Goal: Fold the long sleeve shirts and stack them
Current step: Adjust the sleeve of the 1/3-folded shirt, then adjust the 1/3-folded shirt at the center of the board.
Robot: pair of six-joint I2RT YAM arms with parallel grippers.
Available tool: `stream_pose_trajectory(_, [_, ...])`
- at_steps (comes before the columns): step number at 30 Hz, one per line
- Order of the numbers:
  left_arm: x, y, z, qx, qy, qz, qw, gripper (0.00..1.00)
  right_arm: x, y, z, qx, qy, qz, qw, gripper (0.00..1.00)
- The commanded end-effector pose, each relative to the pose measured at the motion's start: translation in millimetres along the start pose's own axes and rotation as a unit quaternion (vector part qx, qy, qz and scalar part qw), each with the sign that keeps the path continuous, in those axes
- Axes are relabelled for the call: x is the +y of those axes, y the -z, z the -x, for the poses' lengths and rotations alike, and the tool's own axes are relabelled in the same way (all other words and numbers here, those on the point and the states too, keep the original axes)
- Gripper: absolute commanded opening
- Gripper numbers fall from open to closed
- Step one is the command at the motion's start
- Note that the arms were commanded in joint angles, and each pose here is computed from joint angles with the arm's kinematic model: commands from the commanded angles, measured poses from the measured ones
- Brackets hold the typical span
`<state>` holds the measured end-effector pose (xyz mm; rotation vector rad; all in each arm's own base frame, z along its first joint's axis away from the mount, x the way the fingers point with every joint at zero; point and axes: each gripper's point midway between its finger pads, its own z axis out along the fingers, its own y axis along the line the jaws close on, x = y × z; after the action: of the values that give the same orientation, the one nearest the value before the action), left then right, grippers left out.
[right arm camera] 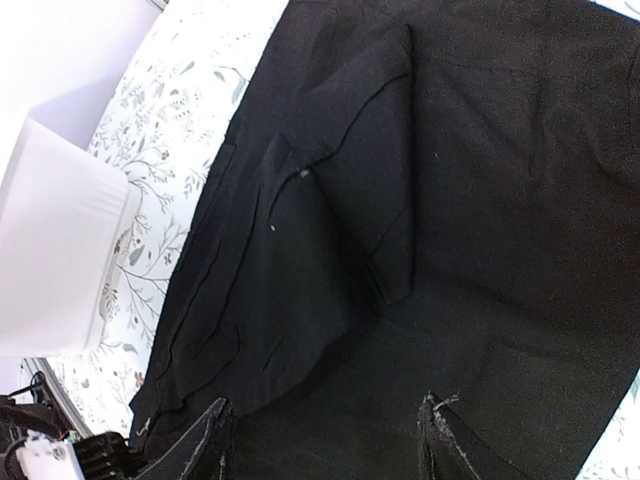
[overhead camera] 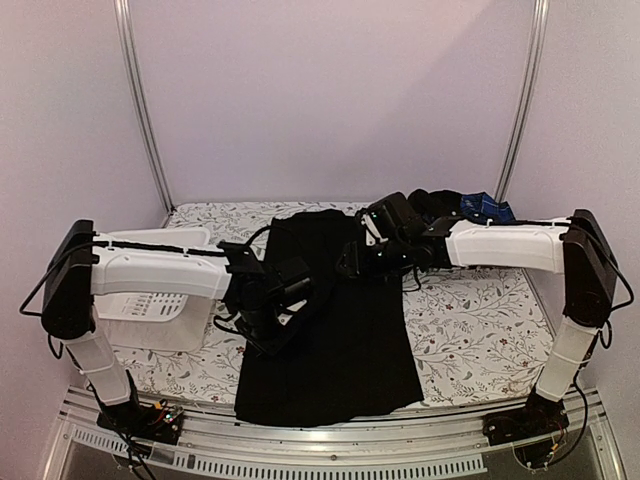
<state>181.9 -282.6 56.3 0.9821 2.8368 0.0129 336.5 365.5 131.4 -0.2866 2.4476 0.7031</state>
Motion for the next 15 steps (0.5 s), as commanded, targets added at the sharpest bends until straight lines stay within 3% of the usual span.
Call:
stream_pose_trajectory(1, [0, 17, -10, 0.004, 0.009, 0.0, 1.0, 0.0, 14, -9, 22, -0.018, 0.002, 0.02, 1.0, 0.6])
stream_pose_trajectory(8, [-9, 29, -18, 0.009, -0.005, -0.02, 1.0, 0.0, 13, -30, 16, -0.001, 0.0, 0.021, 1.0, 0.6])
stream_pose_trajectory(15, [-39, 10, -44, 0.07, -0.053, -0.038, 0.995, 0.0, 6, -42, 6, 0.013, -0.002, 0.013, 1.0, 0.6])
